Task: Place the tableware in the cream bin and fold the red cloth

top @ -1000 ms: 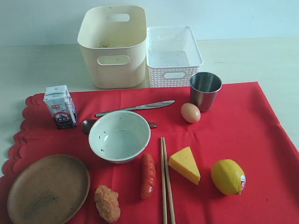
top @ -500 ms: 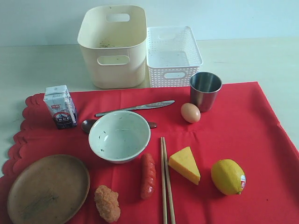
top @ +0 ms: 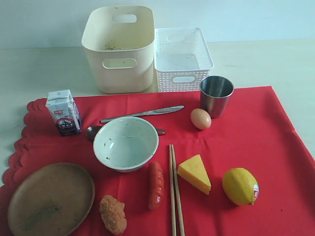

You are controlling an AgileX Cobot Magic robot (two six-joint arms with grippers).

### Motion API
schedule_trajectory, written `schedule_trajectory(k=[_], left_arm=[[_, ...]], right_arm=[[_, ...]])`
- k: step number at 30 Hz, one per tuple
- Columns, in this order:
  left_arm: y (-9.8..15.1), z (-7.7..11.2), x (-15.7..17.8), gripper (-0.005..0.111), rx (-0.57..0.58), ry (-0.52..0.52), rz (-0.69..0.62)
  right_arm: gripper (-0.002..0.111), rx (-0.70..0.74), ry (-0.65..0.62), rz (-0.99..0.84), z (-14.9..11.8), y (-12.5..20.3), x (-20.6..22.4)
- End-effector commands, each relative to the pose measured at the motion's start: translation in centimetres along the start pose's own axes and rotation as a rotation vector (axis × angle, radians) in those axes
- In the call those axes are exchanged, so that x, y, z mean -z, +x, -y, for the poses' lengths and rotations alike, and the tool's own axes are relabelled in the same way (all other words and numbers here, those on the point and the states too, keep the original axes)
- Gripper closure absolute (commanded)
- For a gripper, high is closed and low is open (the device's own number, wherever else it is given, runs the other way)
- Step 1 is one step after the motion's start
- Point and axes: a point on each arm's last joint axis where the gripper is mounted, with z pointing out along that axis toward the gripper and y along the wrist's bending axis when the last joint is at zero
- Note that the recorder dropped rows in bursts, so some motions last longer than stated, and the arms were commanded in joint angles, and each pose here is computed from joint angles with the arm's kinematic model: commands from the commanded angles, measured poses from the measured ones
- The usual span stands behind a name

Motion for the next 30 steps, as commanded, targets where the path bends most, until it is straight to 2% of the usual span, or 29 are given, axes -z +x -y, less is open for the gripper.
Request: schedule_trajectory(k=[1,5,10,30], left_arm=[[0.0,0.0,0.0,0.107,-0.008,-0.002,0.011],[0.0,0.0,0.0,0.107,-0.008,-0.002,0.011],[0.0,0.0,0.0,0.107,-0.008,-0.002,0.011],[0.0,0.0,0.0,0.107,-0.008,-0.002,0.011]], right_arm=[[0.108,-0.004,0.005,-0.043,0.1,-1.0,-1.1],[0.108,-0.004,0.004,-0.114,0.1,-1.8,-2.9],[0.108,-0.004,0.003,-0.2,0.1,-1.2,-4.5],[0.108,-0.011,0.005,-0.056,0.1,-2.5,-4.6]])
